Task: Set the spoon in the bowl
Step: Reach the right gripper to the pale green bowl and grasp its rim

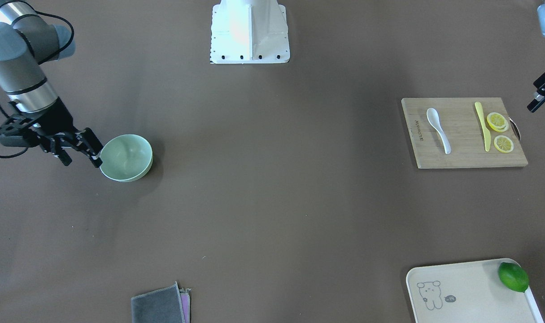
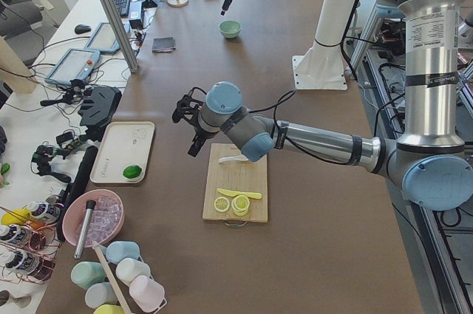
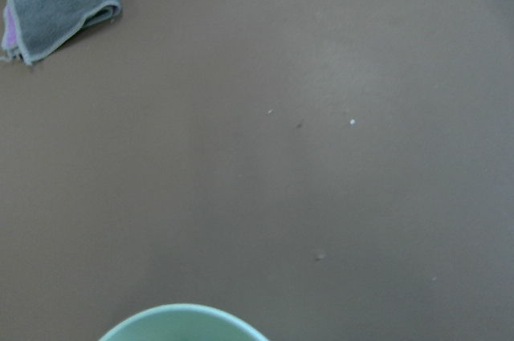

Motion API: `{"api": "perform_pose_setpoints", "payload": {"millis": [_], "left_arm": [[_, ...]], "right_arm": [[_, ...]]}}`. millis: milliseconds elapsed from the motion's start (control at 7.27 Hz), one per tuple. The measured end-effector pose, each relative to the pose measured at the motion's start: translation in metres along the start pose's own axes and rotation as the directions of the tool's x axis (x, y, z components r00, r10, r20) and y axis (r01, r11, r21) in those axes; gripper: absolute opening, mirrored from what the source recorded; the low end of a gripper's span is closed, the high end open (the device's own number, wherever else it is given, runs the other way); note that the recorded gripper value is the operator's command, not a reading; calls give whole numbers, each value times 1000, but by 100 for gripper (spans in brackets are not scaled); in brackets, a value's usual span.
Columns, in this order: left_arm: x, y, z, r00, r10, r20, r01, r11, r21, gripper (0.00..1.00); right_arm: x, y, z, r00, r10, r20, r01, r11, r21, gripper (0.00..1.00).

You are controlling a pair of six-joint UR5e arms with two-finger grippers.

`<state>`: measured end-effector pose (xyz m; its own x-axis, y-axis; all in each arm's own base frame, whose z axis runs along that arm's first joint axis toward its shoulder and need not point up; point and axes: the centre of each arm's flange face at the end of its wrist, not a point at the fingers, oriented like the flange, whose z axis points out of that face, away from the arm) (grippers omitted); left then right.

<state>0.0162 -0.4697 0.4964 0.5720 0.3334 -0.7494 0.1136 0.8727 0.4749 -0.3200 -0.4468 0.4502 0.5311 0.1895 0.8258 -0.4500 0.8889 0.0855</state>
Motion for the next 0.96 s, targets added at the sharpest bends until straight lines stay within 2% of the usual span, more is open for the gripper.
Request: {"api": "perform_pose_setpoints", "payload": {"millis": [275, 413, 550, 688, 826, 963], "left_arm": [[0, 1, 1, 1000, -2, 0, 2, 1000, -2, 98], [-1, 1, 1, 1000, -3, 0, 3, 1000, -3, 98], [-2, 2, 1, 1000, -5, 1, 5, 1000, -4, 98], [-2, 3, 1, 1000, -5, 1, 5, 1000, -5, 98], [-2, 3, 1, 1000, -6, 1, 6, 1000, -5, 98], [-2, 3, 1, 1000, -6, 2, 6, 1000, -5, 98]], "right_arm": [[-12, 31, 10, 1000, 10, -3, -10, 1000, 4, 80], [-4, 39, 12, 1000, 5, -21, -5, 1000, 2, 80], [7, 45, 12, 999, -2, -38, 2, 1000, -2, 70], [13, 47, 12, 999, -7, -48, 7, 1000, -5, 32], [14, 50, 13, 999, -11, -52, 11, 1000, -9, 0], [12, 54, 14, 999, -16, -51, 15, 1000, -15, 0]]}}
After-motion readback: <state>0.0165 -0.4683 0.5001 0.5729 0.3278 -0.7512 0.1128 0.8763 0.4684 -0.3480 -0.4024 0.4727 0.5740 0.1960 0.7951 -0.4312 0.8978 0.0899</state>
